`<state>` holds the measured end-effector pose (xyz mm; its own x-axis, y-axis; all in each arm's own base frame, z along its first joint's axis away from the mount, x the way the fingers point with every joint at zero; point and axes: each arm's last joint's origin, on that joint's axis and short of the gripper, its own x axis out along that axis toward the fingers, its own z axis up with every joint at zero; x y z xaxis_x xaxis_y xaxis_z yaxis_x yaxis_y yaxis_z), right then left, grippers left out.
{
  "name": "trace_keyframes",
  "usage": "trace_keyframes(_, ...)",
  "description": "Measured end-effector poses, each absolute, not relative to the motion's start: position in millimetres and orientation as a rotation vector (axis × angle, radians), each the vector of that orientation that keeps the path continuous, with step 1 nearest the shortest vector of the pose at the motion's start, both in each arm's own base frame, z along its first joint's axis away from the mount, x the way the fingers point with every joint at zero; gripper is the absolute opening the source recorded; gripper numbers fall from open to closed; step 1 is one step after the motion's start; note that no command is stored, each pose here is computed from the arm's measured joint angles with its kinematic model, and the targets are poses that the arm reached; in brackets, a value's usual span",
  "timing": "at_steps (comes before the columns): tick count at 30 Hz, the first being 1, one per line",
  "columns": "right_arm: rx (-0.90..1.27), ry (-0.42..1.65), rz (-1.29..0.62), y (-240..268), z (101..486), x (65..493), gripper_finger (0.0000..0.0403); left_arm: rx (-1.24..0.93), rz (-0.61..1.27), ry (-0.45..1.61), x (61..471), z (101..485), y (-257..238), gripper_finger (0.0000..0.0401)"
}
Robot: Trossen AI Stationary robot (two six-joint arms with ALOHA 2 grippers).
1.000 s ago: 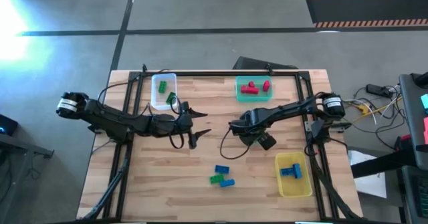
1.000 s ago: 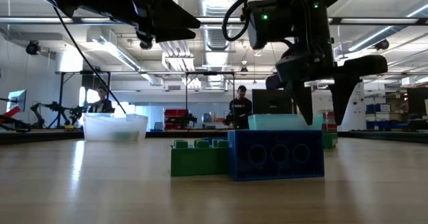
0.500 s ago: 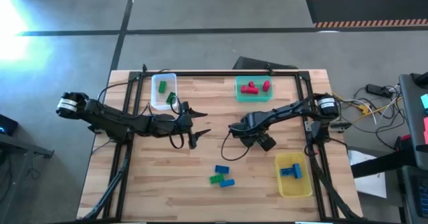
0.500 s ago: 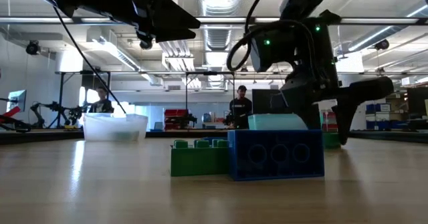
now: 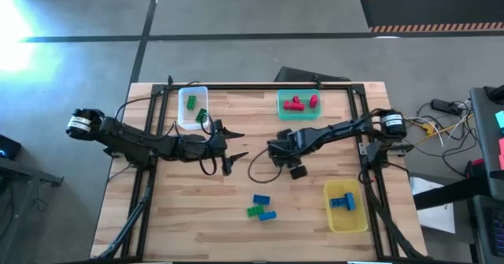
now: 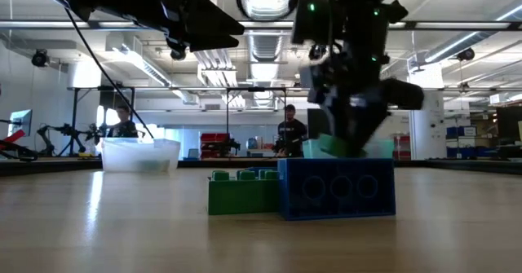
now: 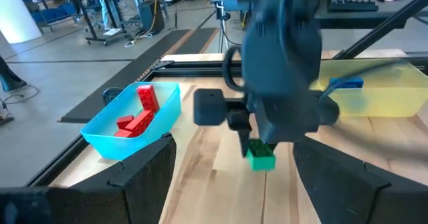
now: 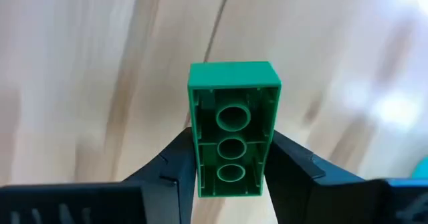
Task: Sort & place blocks by color
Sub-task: Put the green game piece into the white bin
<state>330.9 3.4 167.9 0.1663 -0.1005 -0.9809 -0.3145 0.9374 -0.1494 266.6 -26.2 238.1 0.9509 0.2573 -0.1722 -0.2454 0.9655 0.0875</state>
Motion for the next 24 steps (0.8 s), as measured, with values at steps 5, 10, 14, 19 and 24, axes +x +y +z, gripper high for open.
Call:
trace_keyframes(5, -0.24, 1.054, 0.027, 3.7, 186.0, 343.8, 0.0124, 0.063, 0.213, 0.185, 266.5, 237.8, -29.3, 0.0283)
trace_keyframes(10, -0.147, 0.668, -0.038, 4.2, 190.0, 350.3, 0.0124, 0.059, 0.148, 0.189, 265.6, 236.1, -35.1, 0.0283)
trace_keyframes(14, -0.094, 0.401, -0.033, 5.1, 187.9, 352.1, 0.0124, 0.061, 0.139, 0.198, 264.4, 233.3, -36.9, 0.0283)
trace_keyframes(19, -0.096, 0.231, -0.027, 5.4, 184.0, 353.6, 0.0124, 0.053, 0.141, 0.188, 262.9, 230.5, -36.6, 0.0283)
trace_keyframes(24, -0.091, 0.145, 0.011, 7.3, 189.6, 359.8, 0.0124, 0.038, 0.143, 0.115, 260.3, 229.8, -35.9, 0.0283)
